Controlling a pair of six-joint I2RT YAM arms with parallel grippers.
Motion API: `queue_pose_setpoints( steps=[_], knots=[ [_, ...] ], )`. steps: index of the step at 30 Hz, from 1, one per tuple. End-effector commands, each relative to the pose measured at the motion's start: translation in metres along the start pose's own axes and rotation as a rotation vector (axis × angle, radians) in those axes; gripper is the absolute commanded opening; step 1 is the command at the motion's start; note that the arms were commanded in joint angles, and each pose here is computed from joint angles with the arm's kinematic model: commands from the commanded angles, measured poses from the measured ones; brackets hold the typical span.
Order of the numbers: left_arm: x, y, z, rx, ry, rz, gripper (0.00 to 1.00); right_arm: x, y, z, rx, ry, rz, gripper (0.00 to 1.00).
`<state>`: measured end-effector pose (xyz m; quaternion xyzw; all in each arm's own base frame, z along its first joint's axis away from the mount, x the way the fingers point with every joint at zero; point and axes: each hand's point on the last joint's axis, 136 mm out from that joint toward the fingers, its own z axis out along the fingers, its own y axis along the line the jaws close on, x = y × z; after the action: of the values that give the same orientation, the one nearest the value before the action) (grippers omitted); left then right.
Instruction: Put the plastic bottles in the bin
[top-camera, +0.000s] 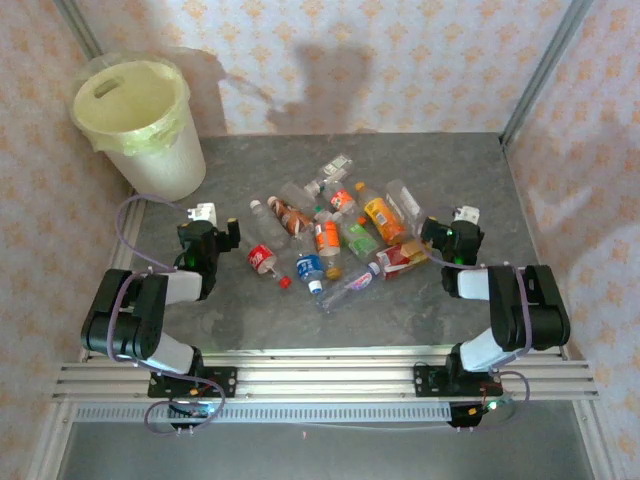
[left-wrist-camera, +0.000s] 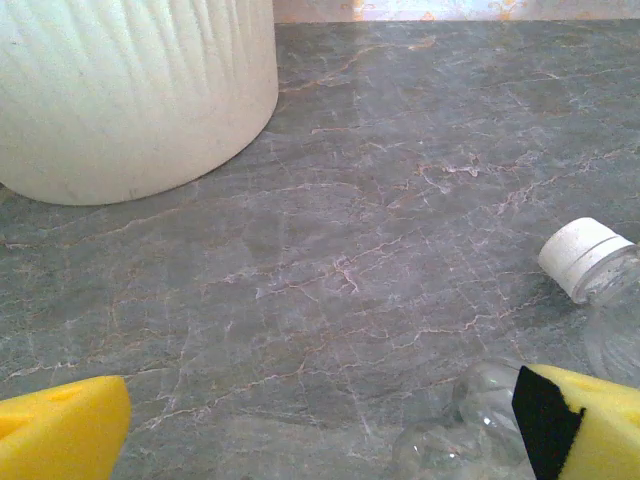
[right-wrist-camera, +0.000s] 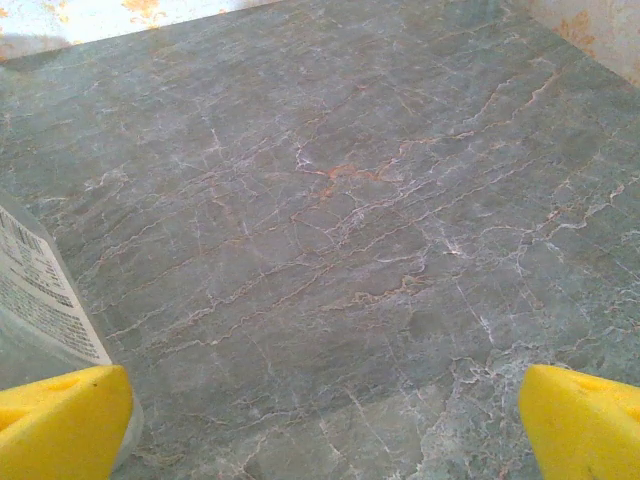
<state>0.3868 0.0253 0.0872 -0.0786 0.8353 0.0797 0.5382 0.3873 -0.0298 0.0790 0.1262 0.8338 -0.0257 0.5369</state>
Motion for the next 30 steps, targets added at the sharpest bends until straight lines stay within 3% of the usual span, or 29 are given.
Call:
queue_pose_setpoints(
  steps=[1, 22, 27, 30],
  knots=[
    [-0.009, 0.004, 0.002, -0.025, -0.025, -0.002, 1.00, -0.011, 0.001, 0.001, 0.001, -0.039, 0.008, 0.99],
    [-0.010, 0.004, 0.002, -0.025, -0.027, 0.000, 1.00, -0.012, 0.002, 0.001, -0.009, -0.039, 0.006, 0.99],
    [-0.034, 0.001, -0.006, -0.016, 0.046, 0.021, 1.00, -0.019, 0.009, -0.003, -0.042, -0.030, -0.011, 0.99],
    [-0.049, -0.003, -0.023, -0.042, 0.009, 0.046, 1.00, -0.035, 0.005, -0.014, -0.011, -0.028, 0.005, 0.99]
  ],
)
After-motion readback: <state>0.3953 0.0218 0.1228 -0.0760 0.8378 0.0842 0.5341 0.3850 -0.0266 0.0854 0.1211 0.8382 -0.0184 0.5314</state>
